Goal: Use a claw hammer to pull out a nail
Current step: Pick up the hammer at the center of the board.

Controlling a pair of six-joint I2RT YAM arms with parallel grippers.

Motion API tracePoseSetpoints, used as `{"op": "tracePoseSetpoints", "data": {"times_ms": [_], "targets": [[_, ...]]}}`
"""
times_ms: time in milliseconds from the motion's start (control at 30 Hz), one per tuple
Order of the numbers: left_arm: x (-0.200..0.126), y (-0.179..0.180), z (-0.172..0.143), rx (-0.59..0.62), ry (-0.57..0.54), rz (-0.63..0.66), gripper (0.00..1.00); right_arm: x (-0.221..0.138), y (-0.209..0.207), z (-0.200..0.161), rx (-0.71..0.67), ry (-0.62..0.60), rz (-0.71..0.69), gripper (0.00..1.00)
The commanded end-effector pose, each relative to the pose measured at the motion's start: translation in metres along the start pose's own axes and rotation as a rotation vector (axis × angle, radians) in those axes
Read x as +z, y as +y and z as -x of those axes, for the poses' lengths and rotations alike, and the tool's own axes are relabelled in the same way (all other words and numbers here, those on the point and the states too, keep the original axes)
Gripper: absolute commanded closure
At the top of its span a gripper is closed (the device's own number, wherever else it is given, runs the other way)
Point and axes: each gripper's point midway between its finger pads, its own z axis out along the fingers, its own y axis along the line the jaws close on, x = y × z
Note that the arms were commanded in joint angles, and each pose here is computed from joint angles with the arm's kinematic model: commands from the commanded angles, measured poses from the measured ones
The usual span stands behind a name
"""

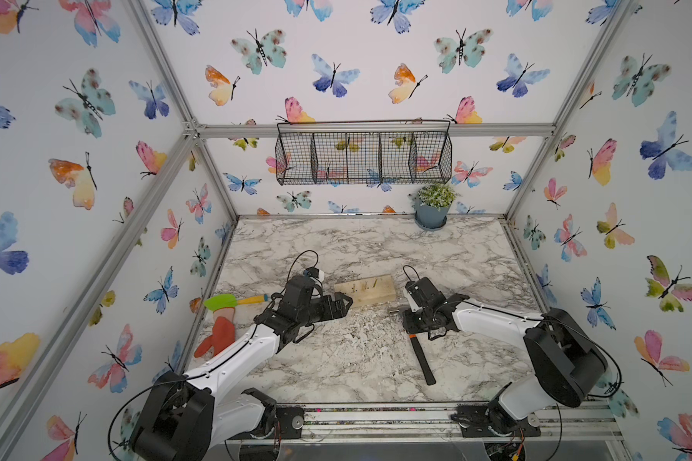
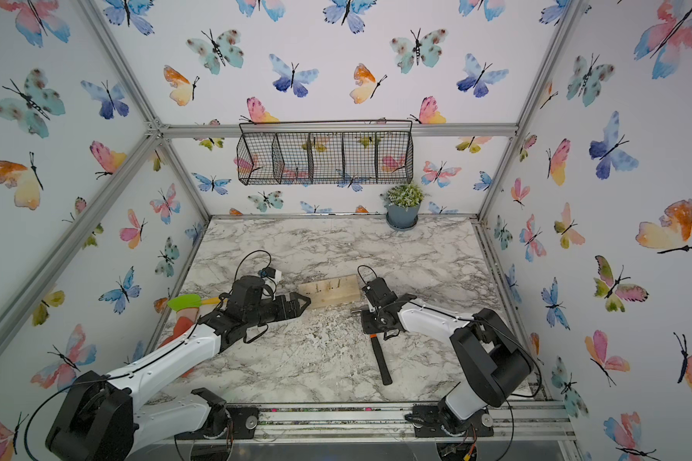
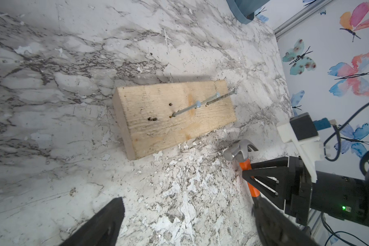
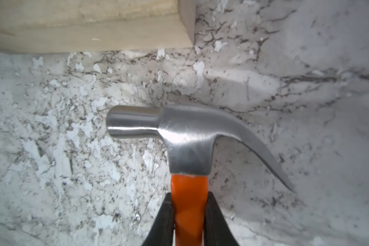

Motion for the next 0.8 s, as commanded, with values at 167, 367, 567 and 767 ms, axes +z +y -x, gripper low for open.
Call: {"op": "tracePoseSetpoints", "data": {"times_ms": [167,367,567,767], "targets": [[-0.001,-0.027,0.004,0.065,-0.031,-0.078,0.04,-0.036,0.025,0.022,0.085,-0.106,0.193,0.97],[0.004,-0.047,0.003,0.112,-0.03,-0.11,0.04,-0.05,0.037,0.029,0.146,-0.134,0.341,0.97],[0.01,-0.053,0.005,0.122,-0.023,-0.114,0.03,-0.063,0.055,0.037,0.162,-0.151,0.466,0.97],[0.016,-0.056,0.005,0.124,-0.011,-0.112,0.03,-0.062,0.053,0.038,0.146,-0.134,0.449,0.97]]}}
